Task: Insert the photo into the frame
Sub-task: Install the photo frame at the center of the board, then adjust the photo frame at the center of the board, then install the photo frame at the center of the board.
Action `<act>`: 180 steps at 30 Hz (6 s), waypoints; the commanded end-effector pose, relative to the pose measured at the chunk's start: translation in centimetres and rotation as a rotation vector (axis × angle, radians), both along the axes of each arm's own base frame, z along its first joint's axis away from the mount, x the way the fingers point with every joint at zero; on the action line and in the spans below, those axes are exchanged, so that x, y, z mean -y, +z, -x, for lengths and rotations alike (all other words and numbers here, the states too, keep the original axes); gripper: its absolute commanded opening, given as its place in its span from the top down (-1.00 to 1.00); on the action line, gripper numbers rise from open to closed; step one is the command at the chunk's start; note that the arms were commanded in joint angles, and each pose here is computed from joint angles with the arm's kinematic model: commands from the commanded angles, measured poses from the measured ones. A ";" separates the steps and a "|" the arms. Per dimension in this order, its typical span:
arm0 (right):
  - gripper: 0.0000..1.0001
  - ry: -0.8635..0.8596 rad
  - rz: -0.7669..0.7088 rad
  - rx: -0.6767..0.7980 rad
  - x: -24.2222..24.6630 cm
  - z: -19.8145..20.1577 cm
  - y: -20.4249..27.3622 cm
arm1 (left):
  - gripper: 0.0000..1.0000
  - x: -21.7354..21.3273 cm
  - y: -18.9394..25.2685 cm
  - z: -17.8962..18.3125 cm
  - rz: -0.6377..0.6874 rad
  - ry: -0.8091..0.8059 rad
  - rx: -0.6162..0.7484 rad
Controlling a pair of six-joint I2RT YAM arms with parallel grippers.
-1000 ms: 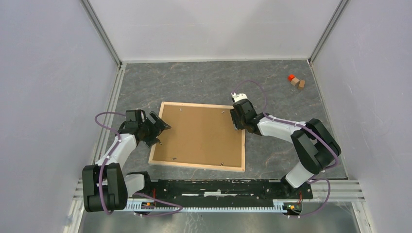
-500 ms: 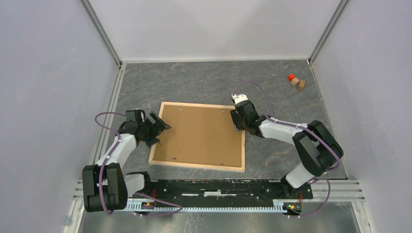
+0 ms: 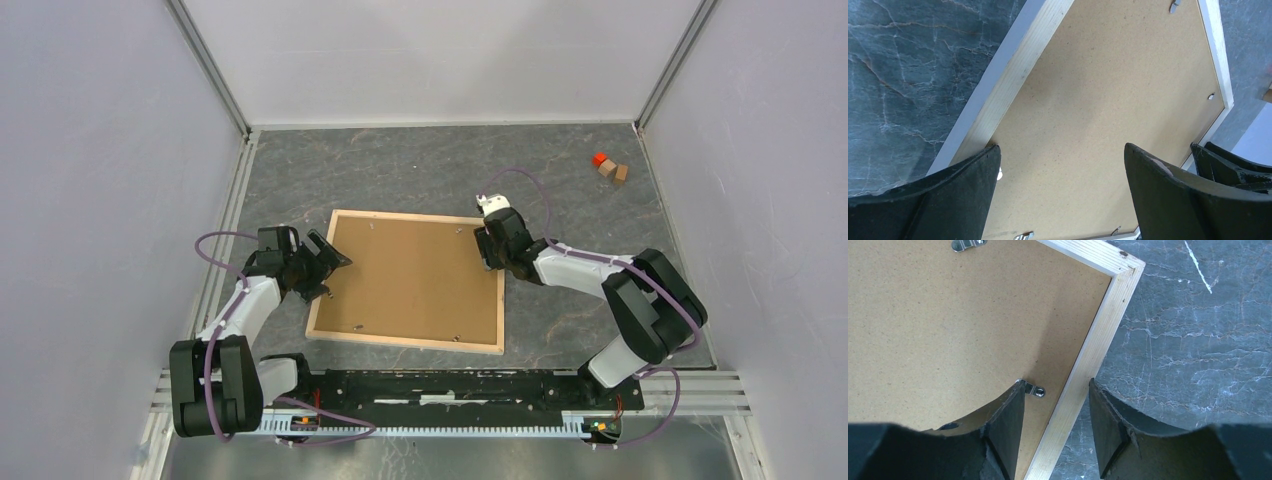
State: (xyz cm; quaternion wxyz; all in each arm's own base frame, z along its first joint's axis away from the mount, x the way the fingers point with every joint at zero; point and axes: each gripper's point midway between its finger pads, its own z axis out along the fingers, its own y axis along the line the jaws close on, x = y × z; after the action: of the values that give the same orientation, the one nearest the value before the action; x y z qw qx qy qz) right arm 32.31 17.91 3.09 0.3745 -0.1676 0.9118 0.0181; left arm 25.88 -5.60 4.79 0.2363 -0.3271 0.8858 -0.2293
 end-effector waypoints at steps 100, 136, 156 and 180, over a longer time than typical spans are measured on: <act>-0.88 0.345 -0.343 -0.104 -7.7 -10.7 3.0 | -1.00 16.5 0.4 15.7 -0.130 -0.225 -0.202; -0.60 0.132 -0.174 -0.038 1.2 3.0 2.0 | -0.49 7.9 -0.7 -0.3 -0.451 -0.460 -0.151; -0.14 0.041 -0.124 -0.029 1.0 0.6 -0.8 | -0.37 7.9 -1.6 1.0 -0.442 -0.514 -0.183; 0.03 -0.076 -0.044 -0.175 1.3 4.4 -2.0 | -0.37 8.6 -1.3 1.0 -0.398 -0.519 -0.165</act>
State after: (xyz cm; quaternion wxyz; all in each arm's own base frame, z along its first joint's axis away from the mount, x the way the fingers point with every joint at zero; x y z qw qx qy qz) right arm 30.60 17.65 2.63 0.3570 -0.1203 0.9244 0.0598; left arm 23.78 -12.22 2.60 0.1326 -0.0749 0.9881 -0.0235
